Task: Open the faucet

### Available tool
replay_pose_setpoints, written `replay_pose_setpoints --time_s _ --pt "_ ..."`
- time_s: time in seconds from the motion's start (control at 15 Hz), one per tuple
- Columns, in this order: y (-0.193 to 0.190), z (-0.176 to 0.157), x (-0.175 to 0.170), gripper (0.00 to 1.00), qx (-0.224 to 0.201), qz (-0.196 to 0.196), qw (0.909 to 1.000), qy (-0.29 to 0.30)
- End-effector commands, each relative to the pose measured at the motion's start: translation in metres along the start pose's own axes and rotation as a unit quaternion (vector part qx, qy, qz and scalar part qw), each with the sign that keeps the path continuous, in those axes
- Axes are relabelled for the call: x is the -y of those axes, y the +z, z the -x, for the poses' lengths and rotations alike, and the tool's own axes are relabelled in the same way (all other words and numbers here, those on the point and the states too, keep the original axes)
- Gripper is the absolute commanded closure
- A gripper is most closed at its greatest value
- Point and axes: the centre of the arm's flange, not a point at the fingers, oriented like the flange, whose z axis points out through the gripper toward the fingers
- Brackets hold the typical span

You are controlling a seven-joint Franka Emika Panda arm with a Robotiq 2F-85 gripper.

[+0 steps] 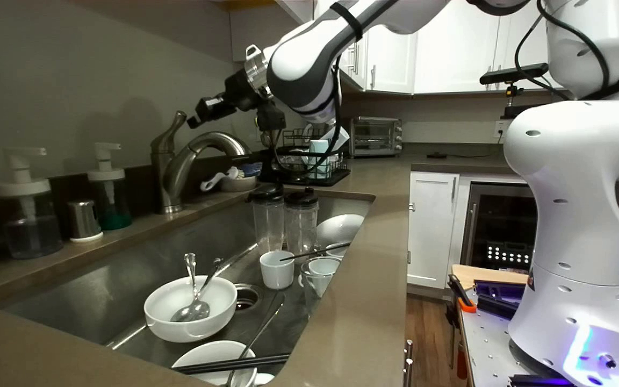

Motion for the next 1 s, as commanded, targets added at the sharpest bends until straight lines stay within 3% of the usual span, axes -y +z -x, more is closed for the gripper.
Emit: replay_pose_setpoints --time_s 0.0,0.93 --pt "0.000 0.056 0.021 0.97 -0.016 -0.005 0.9999 -0.001" --pt "0.005 0.054 0.035 0.97 -0.030 -0.033 0.9990 0.005"
